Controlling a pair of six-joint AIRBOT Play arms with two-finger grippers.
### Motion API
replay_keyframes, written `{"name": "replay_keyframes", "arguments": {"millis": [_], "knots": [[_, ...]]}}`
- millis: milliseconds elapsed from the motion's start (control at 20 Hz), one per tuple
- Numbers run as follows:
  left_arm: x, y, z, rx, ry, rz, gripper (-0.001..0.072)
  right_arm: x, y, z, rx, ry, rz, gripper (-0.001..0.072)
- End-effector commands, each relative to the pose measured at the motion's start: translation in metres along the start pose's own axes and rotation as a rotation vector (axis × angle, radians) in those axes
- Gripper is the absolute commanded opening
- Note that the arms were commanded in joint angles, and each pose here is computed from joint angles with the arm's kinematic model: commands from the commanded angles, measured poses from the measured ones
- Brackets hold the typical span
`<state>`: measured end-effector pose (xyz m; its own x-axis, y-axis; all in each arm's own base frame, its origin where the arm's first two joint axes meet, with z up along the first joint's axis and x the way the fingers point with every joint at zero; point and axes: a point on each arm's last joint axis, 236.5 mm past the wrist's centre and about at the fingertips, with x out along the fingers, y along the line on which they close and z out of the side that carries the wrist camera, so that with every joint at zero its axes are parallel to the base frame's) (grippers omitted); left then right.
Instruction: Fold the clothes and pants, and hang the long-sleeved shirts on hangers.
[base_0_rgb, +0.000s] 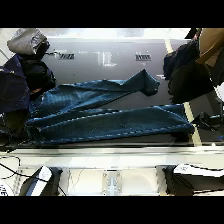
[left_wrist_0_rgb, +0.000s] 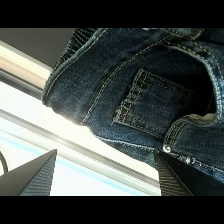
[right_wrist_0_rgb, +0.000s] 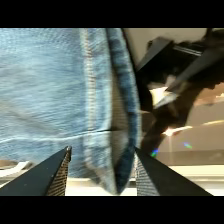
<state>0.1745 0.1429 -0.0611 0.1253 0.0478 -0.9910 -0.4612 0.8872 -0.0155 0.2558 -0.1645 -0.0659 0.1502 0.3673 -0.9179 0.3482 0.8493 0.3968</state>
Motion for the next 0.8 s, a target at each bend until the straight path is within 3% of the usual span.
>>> {"name": "replay_keyframes", "arguments": {"millis": [0, 150, 200, 250, 300, 350, 400, 500, 750], "knots": [[0.003, 0.0, -0.003, -0.001, 0.007, -0.002, 0.0702, 0.014, -0.007, 0.0, 0.0, 0.006, 0.002, 0.0452], [0.003, 0.0, -0.003, -0.001, 0.007, -0.002, 0.0702, 0.023, 0.025, -0.005, -0.019, 0.049, 0.174, 0.0373], [0.003, -0.001, -0.005, -0.001, 0.016, -0.004, 0.0692, 0.023, 0.035, -0.01, -0.02, 0.071, 0.222, 0.0274], [0.003, -0.002, -0.009, -0.001, 0.033, -0.009, 0.0668, 0.02, 0.044, -0.017, -0.059, 0.097, 0.265, 0.0098], [0.002, -0.003, -0.013, 0.0, 0.05, -0.014, 0.0452, 0.016, 0.051, -0.025, -0.092, 0.126, 0.296, 0.0036], [0.002, -0.004, -0.014, 0.0, 0.055, -0.015, 0.0105, 0.01, 0.056, -0.034, -0.103, 0.158, 0.316, 0.0036], [0.002, -0.004, -0.014, 0.004, 0.054, -0.015, 0.0023, 0.003, 0.058, -0.039, -0.117, 0.18, 0.316, 0.0035], [0.002, -0.003, -0.014, 0.004, 0.054, -0.014, 0.0025, -0.013, 0.049, -0.046, -0.142, 0.201, 0.242, 0.0035], [0.002, 0.012, -0.018, 0.03, 0.072, 0.049, 0.0024, -0.045, -0.037, -0.078, -0.062, 0.319, -0.211, 0.0034]]}}
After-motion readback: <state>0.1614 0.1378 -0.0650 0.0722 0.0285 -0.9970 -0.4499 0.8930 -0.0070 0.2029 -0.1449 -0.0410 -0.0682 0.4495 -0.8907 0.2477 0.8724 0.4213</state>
